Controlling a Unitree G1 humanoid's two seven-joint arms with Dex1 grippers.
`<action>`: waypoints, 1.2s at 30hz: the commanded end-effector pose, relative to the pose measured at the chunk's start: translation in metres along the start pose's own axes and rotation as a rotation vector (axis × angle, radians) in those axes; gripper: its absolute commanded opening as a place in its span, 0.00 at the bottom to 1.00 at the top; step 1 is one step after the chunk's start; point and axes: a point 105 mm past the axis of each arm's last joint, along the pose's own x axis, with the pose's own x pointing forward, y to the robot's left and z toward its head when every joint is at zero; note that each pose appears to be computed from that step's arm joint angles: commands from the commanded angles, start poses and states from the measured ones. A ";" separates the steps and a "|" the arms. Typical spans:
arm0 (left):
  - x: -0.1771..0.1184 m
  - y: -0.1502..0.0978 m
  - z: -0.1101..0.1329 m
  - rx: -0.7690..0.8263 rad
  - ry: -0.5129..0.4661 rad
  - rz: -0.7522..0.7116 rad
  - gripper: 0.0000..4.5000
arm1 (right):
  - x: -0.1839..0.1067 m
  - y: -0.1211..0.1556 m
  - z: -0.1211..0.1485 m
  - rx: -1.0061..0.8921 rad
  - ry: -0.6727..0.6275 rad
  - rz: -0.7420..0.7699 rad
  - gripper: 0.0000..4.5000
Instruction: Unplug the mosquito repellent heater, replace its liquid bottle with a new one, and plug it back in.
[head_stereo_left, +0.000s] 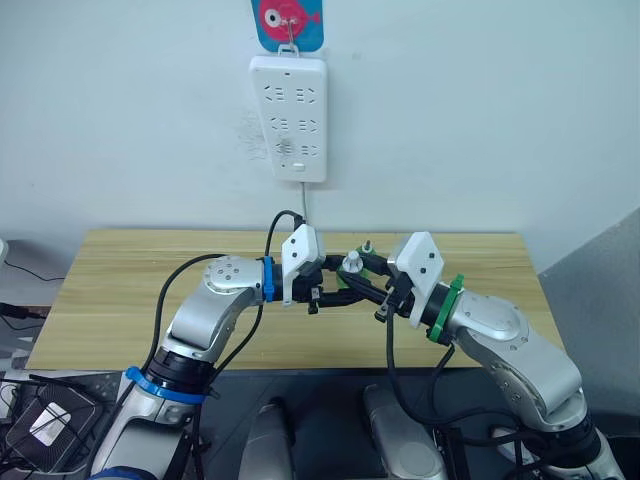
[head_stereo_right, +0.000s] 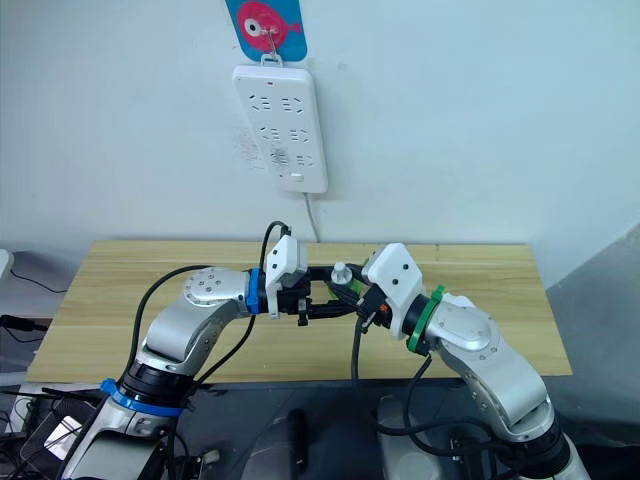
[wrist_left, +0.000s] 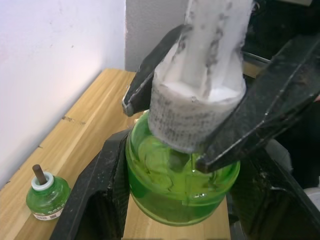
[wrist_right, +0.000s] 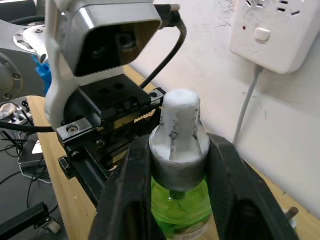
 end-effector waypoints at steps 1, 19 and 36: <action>-0.004 -0.016 0.011 0.038 -0.007 -0.100 0.52 | -0.007 0.011 0.000 -0.010 -0.036 0.171 0.24; -0.005 -0.019 0.004 0.128 0.003 -0.124 0.52 | -0.039 -0.017 0.018 -0.094 -0.001 0.415 0.88; 0.006 -0.021 0.005 0.112 -0.050 -0.109 0.52 | -0.023 -0.028 0.008 -0.023 -0.029 0.008 1.00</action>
